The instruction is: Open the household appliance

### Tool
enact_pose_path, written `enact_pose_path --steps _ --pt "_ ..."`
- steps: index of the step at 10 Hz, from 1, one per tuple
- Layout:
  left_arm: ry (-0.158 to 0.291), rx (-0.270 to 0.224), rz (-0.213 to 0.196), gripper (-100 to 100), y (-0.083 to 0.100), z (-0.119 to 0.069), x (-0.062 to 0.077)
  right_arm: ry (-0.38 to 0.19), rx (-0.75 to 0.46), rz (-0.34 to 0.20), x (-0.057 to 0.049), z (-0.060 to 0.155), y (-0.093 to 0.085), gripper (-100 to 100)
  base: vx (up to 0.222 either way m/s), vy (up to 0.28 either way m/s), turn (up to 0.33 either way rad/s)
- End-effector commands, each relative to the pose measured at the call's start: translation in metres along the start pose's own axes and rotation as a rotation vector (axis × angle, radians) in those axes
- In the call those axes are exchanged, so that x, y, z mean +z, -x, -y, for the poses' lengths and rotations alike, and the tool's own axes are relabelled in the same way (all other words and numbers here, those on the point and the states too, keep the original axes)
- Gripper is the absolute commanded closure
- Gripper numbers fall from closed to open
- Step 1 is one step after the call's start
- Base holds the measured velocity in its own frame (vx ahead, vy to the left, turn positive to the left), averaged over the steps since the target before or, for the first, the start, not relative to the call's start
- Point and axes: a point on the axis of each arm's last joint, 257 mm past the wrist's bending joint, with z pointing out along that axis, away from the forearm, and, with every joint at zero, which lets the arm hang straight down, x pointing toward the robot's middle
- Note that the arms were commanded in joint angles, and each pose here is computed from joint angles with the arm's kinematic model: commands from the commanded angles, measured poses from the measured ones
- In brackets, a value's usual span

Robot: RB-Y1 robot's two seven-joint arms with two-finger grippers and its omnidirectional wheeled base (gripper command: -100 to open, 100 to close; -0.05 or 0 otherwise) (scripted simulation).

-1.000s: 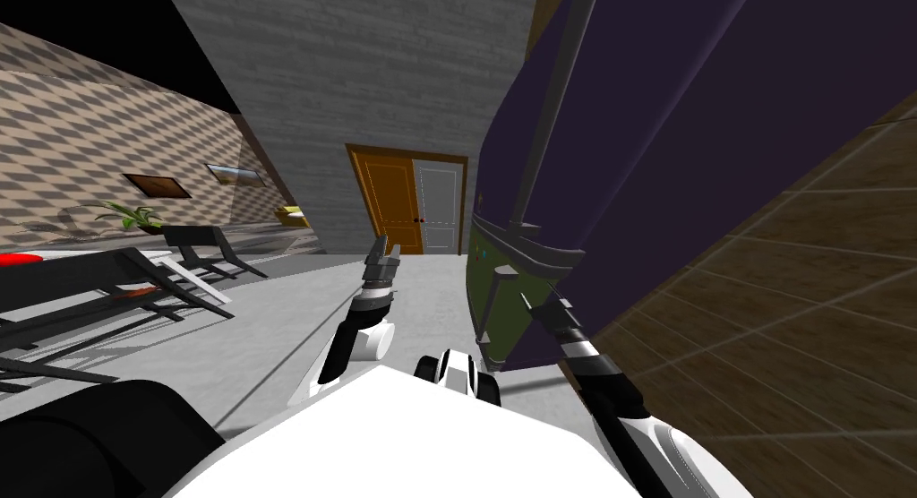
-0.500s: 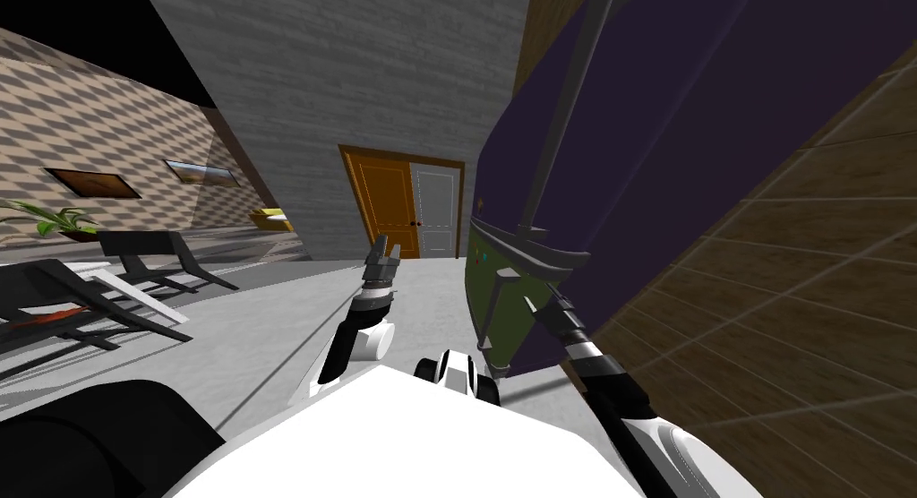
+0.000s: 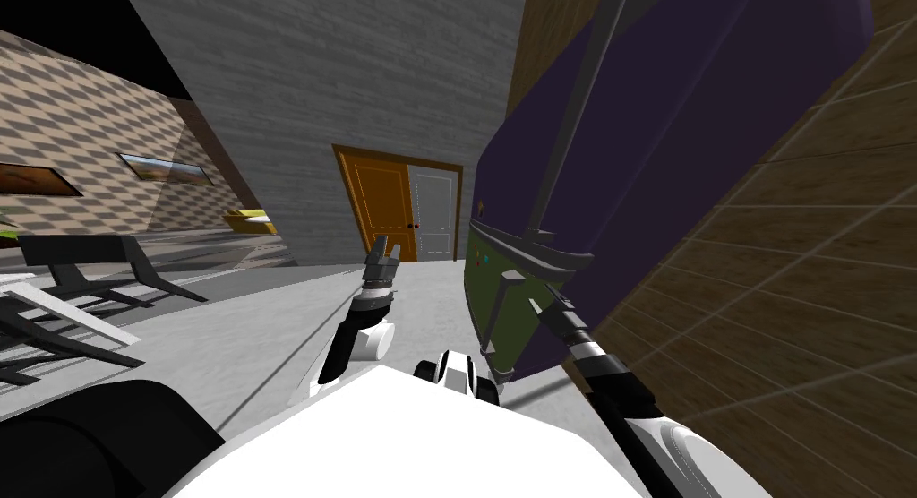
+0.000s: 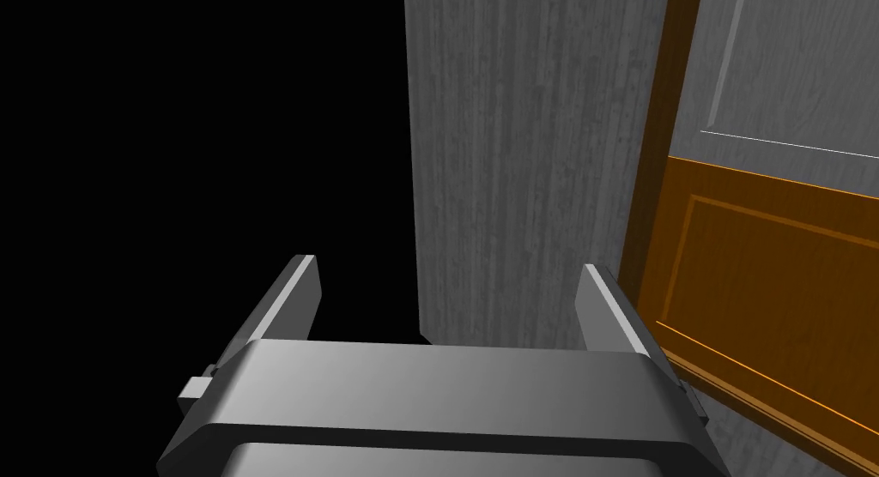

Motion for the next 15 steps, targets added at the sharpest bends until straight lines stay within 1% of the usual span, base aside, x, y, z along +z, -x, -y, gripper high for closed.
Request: enact_pose_path --steps 1,2,3,4,5,6,7,8,9,10,11,13,14,15 --pt "0.0 0.0 0.0 0 0.0 0.0 0.0 -0.001 -0.014 -0.001 -0.004 0.01 -0.003 -100 0.029 0.035 -0.111" --pt "0.0 0.0 0.0 0 0.0 0.0 0.0 0.0 -0.015 0.0 -0.006 0.012 -0.004 -100 0.078 0.042 -0.103" --pt "0.0 0.0 0.0 0 0.0 0.0 0.0 0.003 -0.015 -0.004 -0.007 0.009 -0.005 -100 0.01 0.006 -0.084" --pt "0.0 0.0 0.0 0 0.0 0.0 0.0 -0.002 -0.01 -0.001 -0.001 0.003 -0.001 100 -0.072 -0.027 0.098" --pt "0.0 0.0 0.0 0 0.0 0.0 0.0 0.01 -0.01 -0.012 -0.007 0.003 -0.006 100 -0.052 -0.022 0.025" --pt "0.0 0.0 0.0 0 0.0 0.0 0.0 0.008 -0.013 -0.039 -0.01 0.004 -0.014 100 -0.002 0.167 -0.1" --pt "0.0 0.0 0.0 0 0.0 0.0 0.0 0.008 -0.013 -0.039 -0.01 0.004 -0.014 100 0.03 0.23 -0.058" --pt "0.0 0.0 0.0 0 0.0 0.0 0.0 0.001 -0.017 -0.066 -0.013 0.007 -0.021 100 0.075 0.311 -0.083" --pt "0.0 0.0 0.0 0 0.0 0.0 0.0 0.001 -0.017 -0.066 -0.013 0.007 -0.021 100 0.057 0.314 -0.053" --pt "0.0 0.0 0.0 0 0.0 0.0 0.0 -0.006 -0.021 -0.092 -0.017 0.011 -0.029 100 0.001 0.327 -0.109" --pt "0.0 0.0 0.0 0 0.0 0.0 0.0 -0.006 -0.021 -0.092 -0.017 0.011 -0.029 100 -0.054 0.287 -0.033" --pt "0.0 0.0 0.0 0 0.0 0.0 0.0 -0.021 -0.031 -0.145 -0.024 0.019 -0.044 100 0.011 0.329 -0.102" --pt "0.0 0.0 0.0 0 0.0 0.0 0.0 -0.021 -0.031 -0.145 -0.024 0.019 -0.044 100 0.038 0.343 -0.067" --pt "0.0 0.0 0.0 0 0.0 0.0 0.0 -0.028 -0.036 -0.172 -0.028 0.022 -0.051 100 0.034 0.332 -0.1"
